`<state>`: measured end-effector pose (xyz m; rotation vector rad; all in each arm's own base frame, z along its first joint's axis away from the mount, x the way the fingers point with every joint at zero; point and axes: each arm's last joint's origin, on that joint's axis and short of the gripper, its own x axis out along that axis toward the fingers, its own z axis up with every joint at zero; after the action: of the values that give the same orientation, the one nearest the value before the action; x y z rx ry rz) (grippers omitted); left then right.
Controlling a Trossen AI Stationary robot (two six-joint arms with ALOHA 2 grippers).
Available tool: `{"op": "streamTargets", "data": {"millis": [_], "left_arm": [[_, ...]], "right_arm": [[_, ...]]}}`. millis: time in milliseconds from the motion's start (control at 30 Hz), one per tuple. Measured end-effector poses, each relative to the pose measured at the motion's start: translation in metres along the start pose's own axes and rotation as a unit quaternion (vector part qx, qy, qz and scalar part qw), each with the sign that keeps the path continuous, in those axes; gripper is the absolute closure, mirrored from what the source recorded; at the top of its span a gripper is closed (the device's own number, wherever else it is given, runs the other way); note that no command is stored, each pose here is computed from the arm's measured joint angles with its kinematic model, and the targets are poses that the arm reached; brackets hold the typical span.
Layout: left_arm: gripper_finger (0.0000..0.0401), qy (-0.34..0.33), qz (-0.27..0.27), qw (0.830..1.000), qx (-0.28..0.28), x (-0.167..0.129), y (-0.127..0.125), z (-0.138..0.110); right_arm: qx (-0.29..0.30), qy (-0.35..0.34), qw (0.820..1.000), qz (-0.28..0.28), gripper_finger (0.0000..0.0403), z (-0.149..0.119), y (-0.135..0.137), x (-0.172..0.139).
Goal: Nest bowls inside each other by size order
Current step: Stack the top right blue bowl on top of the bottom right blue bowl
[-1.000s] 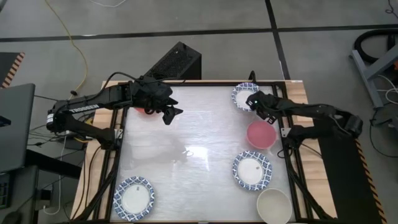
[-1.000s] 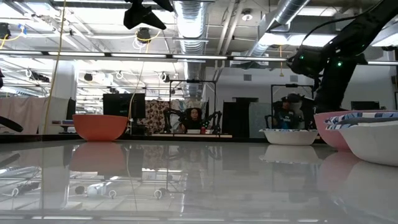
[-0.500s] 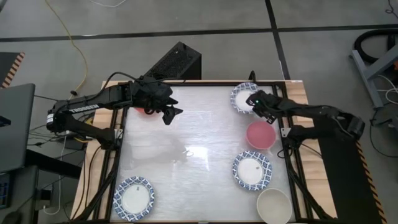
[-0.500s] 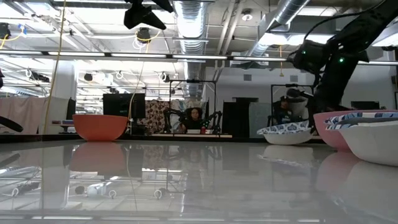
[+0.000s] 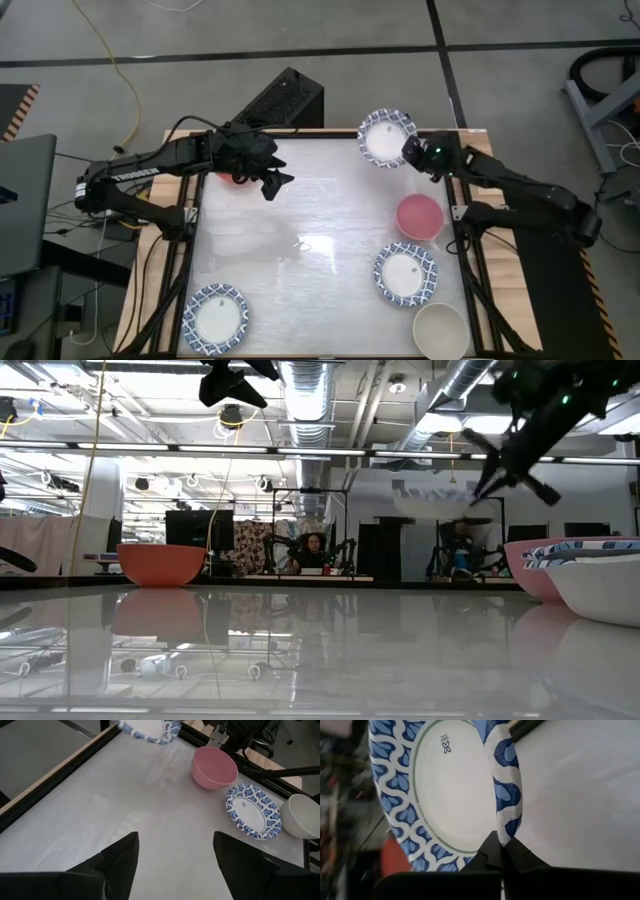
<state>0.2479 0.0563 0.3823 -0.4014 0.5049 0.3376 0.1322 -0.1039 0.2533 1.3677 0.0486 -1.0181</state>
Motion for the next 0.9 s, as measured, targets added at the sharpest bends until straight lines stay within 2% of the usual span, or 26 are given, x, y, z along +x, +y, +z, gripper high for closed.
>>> {"op": "streamTargets", "data": {"millis": [167, 233, 400, 533, 700, 900], "left_arm": [[0.0156, 0.000, 0.000, 1.000, 0.000, 0.000, 0.000, 0.000], [0.0156, 0.000, 0.000, 1.000, 0.000, 0.000, 0.000, 0.000], [0.0156, 0.000, 0.000, 1.000, 0.000, 0.000, 0.000, 0.000], [0.0156, 0.003, 0.001, 1.000, 0.000, 0.000, 0.000, -0.001], [0.0156, 0.015, 0.005, 1.000, 0.000, 0.000, 0.001, -0.003], [0.0156, 0.019, 0.006, 1.000, 0.000, 0.000, 0.001, -0.004]], "right_arm": [[-0.063, 0.098, 0.993, 0.035, 0.0395, -0.003, 0.017, -0.026], [-0.083, 0.141, 0.986, 0.030, 0.0395, -0.007, 0.021, -0.036], [-0.126, 0.234, 0.964, -0.028, 0.0395, -0.019, 0.021, -0.062], [-0.136, 0.287, 0.946, -0.068, 0.0395, -0.034, 0.018, -0.078], [-0.121, 0.311, 0.940, -0.069, 0.0395, -0.051, 0.014, -0.096], [-0.096, 0.287, 0.950, -0.075, 0.0396, -0.068, 0.005, -0.117]]}}
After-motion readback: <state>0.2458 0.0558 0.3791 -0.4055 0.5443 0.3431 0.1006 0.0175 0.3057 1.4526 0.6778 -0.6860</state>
